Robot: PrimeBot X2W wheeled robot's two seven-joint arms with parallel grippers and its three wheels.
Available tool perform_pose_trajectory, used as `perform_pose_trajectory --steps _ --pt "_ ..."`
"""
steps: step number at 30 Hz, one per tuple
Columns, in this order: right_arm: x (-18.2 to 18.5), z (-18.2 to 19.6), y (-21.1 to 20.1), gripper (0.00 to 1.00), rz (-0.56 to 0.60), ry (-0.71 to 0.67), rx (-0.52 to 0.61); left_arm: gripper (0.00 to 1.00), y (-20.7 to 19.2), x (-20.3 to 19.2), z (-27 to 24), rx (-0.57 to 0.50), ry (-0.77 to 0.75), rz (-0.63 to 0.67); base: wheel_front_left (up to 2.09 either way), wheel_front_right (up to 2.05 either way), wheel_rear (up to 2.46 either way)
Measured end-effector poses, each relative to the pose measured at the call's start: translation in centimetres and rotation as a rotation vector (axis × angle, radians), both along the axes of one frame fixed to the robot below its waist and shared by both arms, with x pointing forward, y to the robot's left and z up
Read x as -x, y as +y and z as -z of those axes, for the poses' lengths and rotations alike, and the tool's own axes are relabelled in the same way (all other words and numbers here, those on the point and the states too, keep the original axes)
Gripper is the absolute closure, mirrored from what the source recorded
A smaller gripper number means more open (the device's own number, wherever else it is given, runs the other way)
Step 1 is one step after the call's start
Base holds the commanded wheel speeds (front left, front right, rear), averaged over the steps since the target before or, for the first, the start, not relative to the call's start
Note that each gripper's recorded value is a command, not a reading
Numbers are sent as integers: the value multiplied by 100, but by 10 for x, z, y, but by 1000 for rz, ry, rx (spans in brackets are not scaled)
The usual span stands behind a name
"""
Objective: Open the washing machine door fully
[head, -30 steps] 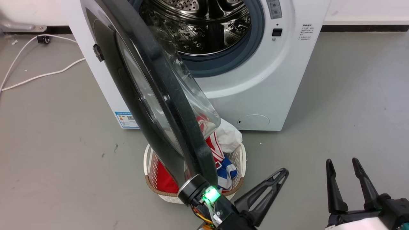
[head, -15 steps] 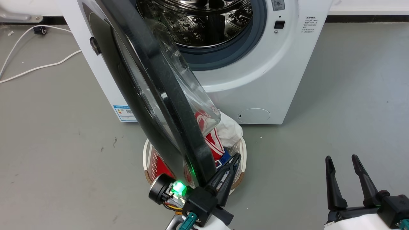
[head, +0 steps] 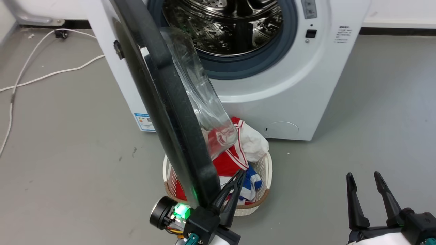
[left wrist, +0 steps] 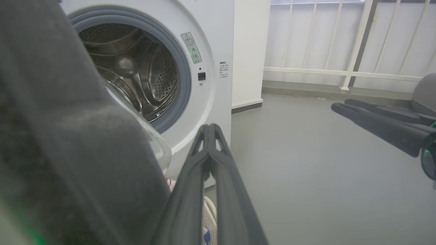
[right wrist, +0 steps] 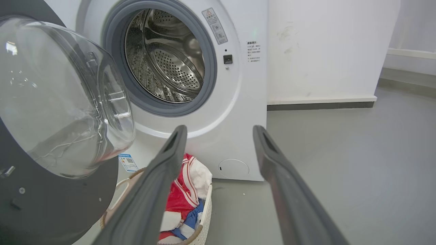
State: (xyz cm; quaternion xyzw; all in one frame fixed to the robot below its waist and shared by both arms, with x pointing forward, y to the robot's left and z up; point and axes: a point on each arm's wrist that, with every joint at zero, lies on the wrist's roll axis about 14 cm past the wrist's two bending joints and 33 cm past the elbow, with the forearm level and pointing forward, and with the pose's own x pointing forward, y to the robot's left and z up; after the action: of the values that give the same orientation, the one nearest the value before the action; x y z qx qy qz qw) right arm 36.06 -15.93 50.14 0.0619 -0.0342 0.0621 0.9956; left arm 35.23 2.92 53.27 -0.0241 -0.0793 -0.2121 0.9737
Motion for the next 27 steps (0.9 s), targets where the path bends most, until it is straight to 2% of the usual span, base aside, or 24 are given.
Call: perform_pose_trajectory --steps 15,27 --pt "-13 4 52 0 -161 11 -14 100 82 22 4 -29 5 -269 0 0 0" --pt "-26 17 77 0 -236 44 -14 100 188 37 12 -77 43 -612 0 0 0"
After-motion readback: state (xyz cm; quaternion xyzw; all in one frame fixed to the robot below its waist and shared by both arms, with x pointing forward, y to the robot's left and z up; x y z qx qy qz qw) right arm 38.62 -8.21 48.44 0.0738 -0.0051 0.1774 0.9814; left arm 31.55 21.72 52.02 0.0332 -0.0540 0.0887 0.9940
